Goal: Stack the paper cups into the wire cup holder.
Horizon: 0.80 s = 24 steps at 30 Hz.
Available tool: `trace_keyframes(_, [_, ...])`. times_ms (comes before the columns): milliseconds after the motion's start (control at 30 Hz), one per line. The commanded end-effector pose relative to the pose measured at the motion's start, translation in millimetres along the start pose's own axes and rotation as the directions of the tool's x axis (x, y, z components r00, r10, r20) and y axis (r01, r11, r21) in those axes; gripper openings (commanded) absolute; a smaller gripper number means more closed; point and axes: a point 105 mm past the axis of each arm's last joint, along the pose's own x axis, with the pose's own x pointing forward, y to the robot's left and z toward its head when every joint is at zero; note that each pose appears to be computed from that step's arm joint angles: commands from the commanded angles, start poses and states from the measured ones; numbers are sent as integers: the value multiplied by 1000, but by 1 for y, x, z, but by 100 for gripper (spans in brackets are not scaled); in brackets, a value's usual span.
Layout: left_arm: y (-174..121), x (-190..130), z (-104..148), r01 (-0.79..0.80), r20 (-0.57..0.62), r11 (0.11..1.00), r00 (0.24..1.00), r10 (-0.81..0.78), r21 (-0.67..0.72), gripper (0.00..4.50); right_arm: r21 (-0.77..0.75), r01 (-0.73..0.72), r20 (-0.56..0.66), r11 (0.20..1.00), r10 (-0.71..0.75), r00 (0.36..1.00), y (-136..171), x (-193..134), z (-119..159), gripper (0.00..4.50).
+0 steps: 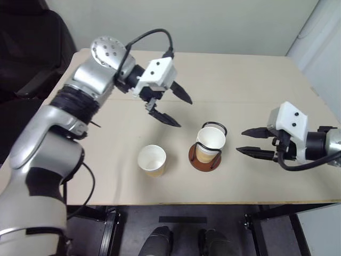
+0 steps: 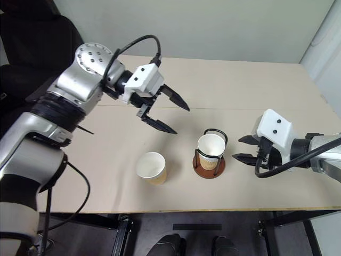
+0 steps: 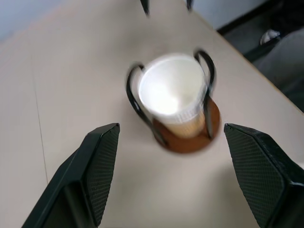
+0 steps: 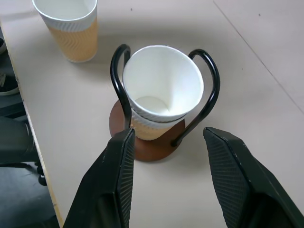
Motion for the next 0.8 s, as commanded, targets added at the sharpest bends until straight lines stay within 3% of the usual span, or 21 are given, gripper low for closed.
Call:
trace_keyframes(33, [-10, -6, 0, 52, -26, 998, 998, -52, -30, 375, -9, 10, 18, 1000, -10, 1000, -1, 0, 7, 227])
trace_keyframes(300, [-35, -7, -33, 119, -123, 977, 982, -141, -176, 375, 6, -11, 16, 1000, 11, 1000, 3, 4, 8, 227])
trace_keyframes(800, [-43, -1, -42, 180, -162, 961, 963, -216, -210, 375, 39, 10, 24, 999, -11, 1000, 11, 7, 5, 227])
